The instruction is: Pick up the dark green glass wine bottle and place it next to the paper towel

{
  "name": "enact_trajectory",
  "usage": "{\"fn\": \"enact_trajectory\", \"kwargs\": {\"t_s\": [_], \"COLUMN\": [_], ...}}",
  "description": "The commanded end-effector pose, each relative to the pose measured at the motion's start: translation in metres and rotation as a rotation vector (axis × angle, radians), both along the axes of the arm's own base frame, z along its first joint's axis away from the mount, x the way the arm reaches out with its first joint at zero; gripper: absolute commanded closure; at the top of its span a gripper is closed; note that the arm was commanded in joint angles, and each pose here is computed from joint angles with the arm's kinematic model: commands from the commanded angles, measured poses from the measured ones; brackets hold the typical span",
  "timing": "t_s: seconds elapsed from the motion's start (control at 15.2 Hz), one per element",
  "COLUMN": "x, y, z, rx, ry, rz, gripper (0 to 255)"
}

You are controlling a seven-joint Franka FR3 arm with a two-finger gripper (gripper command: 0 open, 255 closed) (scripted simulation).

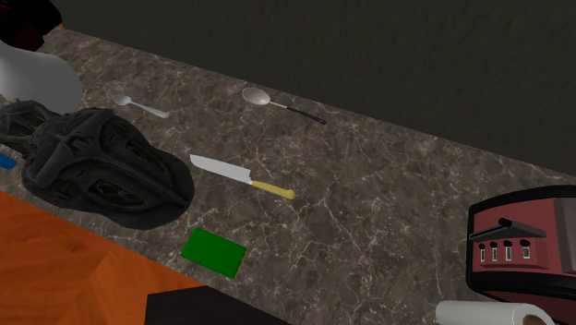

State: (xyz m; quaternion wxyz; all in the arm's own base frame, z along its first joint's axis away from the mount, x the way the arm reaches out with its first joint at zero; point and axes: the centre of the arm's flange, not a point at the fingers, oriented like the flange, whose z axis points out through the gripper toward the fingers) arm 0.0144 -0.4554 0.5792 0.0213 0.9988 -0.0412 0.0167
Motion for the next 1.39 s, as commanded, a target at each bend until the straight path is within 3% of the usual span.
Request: {"fn": "enact_trajectory", "kwargs": {"t_s": [0.0, 1.19, 1.32], "x": [0.0, 0.0, 0.0], "y": [0.001, 0.001, 0.001], "z": [-0.009, -0.108, -0.108], "rx": [-0.001, -0.001, -0.001], "ry": [0.0, 0.0, 0.0], "rz": [0.0, 0.0, 0.0], "gripper": [255, 255, 255]}}
